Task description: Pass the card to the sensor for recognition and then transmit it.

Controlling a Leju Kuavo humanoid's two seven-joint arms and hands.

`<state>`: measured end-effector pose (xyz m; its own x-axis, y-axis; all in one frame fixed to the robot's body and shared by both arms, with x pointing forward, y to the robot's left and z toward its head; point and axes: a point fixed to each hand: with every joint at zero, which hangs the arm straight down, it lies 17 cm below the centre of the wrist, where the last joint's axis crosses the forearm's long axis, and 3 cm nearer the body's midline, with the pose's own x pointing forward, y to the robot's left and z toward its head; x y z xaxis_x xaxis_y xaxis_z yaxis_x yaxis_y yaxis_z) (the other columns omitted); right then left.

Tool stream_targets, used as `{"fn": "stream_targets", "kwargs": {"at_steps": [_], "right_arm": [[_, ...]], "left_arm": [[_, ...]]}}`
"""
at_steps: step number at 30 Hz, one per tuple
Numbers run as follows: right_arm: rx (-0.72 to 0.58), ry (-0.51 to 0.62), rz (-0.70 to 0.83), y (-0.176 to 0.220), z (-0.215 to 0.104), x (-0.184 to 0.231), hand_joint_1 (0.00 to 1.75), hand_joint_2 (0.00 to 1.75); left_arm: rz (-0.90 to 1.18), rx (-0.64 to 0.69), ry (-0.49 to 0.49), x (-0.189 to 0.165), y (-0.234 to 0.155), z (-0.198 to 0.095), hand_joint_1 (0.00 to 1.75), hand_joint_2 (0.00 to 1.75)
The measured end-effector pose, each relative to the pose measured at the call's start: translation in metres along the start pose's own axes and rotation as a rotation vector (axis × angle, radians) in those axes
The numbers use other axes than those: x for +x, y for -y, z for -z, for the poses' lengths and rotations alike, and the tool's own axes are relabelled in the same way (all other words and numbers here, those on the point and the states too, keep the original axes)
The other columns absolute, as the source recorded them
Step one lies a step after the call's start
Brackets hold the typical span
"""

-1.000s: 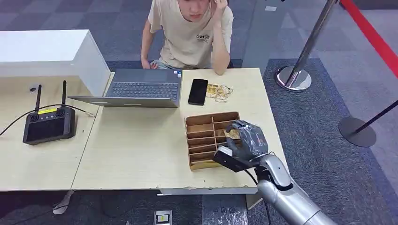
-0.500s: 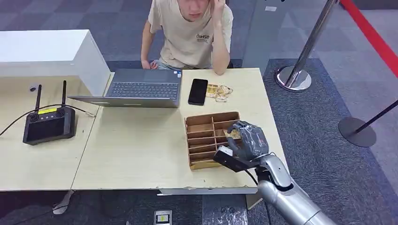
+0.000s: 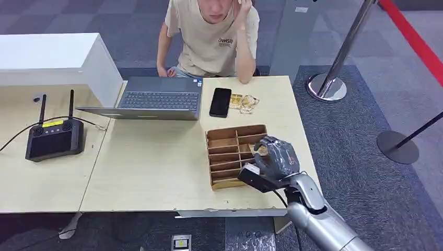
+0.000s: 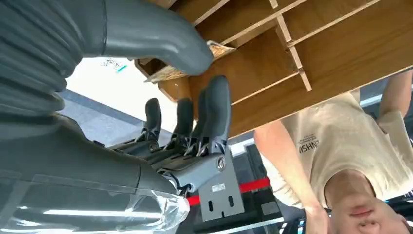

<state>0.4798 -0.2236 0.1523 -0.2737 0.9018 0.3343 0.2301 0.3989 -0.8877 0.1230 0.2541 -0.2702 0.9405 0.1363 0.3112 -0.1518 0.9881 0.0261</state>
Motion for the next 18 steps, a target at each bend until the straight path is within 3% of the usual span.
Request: {"fn": "stream_targets", "kwargs": {"at_steps": [18], "right_arm": [[-0.009,-0.021,0.014,0.0022,-0.0026,-0.0079,1.01,1.75]], "left_arm": [[0.006,-0.001,0.001,0.0001,-0.0008,0.0001,0.0,1.75]]}}
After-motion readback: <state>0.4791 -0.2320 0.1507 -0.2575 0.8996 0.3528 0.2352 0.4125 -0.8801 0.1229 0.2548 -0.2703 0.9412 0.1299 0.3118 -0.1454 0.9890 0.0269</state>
